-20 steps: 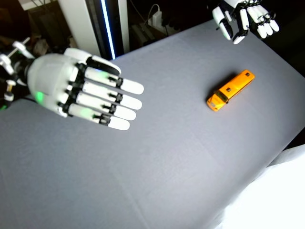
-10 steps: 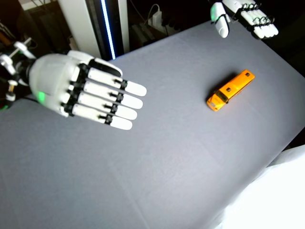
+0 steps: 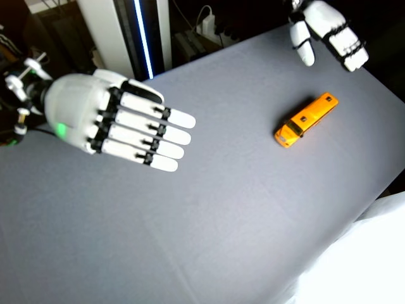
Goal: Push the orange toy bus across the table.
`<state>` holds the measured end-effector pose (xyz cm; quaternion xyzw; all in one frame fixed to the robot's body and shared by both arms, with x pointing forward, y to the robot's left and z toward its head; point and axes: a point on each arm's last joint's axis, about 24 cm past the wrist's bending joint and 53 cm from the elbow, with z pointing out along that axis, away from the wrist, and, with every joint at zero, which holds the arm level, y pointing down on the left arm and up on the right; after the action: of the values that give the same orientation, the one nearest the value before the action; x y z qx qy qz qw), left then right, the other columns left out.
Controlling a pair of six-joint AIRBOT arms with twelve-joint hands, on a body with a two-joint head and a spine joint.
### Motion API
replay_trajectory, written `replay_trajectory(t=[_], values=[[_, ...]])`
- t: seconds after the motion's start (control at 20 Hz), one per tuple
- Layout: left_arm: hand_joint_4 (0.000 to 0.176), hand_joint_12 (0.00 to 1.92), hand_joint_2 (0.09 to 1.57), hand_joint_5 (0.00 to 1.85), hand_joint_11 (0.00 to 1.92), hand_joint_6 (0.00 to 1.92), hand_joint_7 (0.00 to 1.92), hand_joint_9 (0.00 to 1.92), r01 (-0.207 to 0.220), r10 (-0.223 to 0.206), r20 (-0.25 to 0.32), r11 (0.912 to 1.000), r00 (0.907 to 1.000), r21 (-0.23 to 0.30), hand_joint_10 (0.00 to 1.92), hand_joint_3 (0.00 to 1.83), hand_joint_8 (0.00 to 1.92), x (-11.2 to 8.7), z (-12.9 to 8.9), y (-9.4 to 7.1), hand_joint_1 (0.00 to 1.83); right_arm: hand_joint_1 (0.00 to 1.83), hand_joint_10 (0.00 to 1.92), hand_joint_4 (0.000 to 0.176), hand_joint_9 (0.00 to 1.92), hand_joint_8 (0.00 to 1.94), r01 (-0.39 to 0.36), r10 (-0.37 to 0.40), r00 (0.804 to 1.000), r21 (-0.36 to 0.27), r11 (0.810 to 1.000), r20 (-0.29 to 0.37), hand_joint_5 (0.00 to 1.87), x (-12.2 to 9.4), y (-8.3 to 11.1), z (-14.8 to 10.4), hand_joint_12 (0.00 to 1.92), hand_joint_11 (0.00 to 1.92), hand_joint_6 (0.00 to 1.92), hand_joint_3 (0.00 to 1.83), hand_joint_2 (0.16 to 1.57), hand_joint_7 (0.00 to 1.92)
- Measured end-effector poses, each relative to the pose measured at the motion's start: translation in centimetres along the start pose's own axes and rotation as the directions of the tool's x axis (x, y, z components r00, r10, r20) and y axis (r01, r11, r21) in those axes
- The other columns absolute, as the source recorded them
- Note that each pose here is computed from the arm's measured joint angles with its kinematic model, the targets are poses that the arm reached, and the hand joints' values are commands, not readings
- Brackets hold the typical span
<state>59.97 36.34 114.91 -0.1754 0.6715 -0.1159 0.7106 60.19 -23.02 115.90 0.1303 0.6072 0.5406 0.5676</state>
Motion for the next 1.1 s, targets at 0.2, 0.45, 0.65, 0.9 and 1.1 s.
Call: replay_trajectory(t=[0.2, 0.45, 0.65, 0.9, 1.1], values=[[0.0, 0.03, 1.57, 0.02, 0.06, 0.0, 0.0, 0.03, -0.01, 0.008, -0.05, 0.9994, 0.9987, -0.034, 0.0, 0.07, 0.0, 1.4, 0.6, 1.3, 0.0, 0.47, 0.0, 0.0, 0.22, 0.0, -0.001, 0.001, 1.0, 0.0, 1.0, -0.001, 0.2, 0.0, 0.0, 0.0, 0.03, 0.21, 0.0, 0.0, 1.36, 0.21], [0.0, 0.04, 1.57, 0.02, 0.05, 0.0, 0.01, 0.03, -0.01, 0.006, -0.085, 0.9986, 0.9964, -0.052, 0.0, 0.09, 0.0, 2.1, 1.4, 2.0, 0.0, 0.48, 0.01, 0.0, 0.23, 0.0, -0.004, 0.004, 1.0, 0.0, 1.0, -0.002, 0.2, 0.1, 0.0, 0.0, 0.04, 0.23, 0.0, 0.0, 1.36, 0.22], [0.0, 0.03, 1.57, 0.0, 0.01, 0.0, 0.0, 0.0, -0.021, 0.015, -0.102, 0.9979, 0.9947, -0.06, 0.0, 0.11, 0.0, 2.7, 1.9, 2.0, 0.0, 0.5, 0.01, 0.0, 0.24, 0.01, -0.004, 0.004, 1.0, 0.0, 1.0, -0.001, 0.21, 0.1, 0.0, 0.0, 0.04, 0.24, 0.0, 0.0, 1.37, 0.23], [0.0, 0.03, 1.57, 0.01, 0.0, 0.0, 0.0, 0.0, -0.027, 0.016, -0.132, 0.9964, 0.9911, -0.08, 0.0, 0.15, 0.0, 3.8, 2.6, 2.6, 0.0, 0.48, 0.0, 0.0, 0.23, 0.0, -0.006, 0.006, 1.0, -0.002, 1.0, -0.003, 0.2, 0.2, 0.0, 0.0, 0.03, 0.24, 0.0, 0.0, 1.36, 0.22], [0.0, 0.05, 1.57, 0.01, 0.02, 0.0, 0.0, 0.0, -0.02, 0.004, -0.164, 0.9952, 0.9865, -0.096, 0.0, 0.15, 0.0, 5.0, 2.7, 2.9, 0.0, 0.48, 0.01, 0.0, 0.23, 0.01, -0.008, 0.008, 1.0, 0.001, 1.0, -0.002, 0.21, 0.2, -0.1, 0.0, 0.02, 0.22, 0.0, 0.0, 1.36, 0.24]])
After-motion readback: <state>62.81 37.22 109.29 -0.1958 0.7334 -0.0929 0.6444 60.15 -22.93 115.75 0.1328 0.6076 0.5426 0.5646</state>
